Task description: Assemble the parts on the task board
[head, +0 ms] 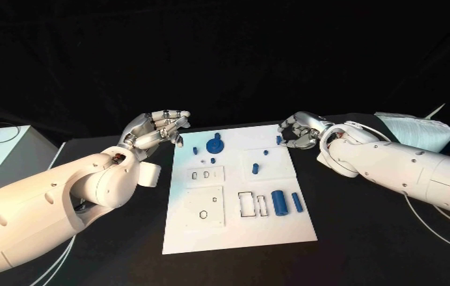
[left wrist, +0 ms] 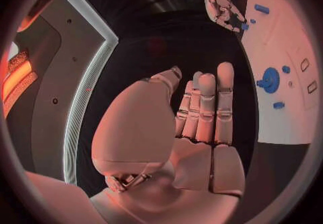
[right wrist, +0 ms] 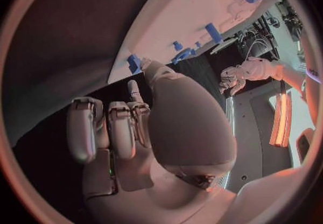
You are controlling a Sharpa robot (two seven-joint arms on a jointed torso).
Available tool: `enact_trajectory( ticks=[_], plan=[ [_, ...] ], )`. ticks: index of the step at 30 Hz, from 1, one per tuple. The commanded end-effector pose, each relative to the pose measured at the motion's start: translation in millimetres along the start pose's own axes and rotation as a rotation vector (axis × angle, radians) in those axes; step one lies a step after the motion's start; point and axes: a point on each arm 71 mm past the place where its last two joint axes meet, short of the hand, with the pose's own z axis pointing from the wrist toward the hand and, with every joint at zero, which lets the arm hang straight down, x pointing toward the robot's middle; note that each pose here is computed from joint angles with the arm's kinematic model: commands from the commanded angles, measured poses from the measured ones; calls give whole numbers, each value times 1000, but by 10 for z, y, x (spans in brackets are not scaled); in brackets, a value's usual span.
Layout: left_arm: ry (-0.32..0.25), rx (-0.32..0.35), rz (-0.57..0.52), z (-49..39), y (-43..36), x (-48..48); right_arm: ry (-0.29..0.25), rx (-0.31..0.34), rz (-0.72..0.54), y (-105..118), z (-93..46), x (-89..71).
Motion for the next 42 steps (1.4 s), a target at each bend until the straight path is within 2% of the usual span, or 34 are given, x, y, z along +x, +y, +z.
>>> enact_trajectory(
  ticks=[1,20,42],
  plan=[
    [24,5,1,2,-6,27,16,19,-18,-7,14,28],
    [21,3,4,-2,-8,19,60,38,-27,-21,43,105],
    [19,1,6,-6,-9,12,72,27,-26,39,68,141]
  ],
)
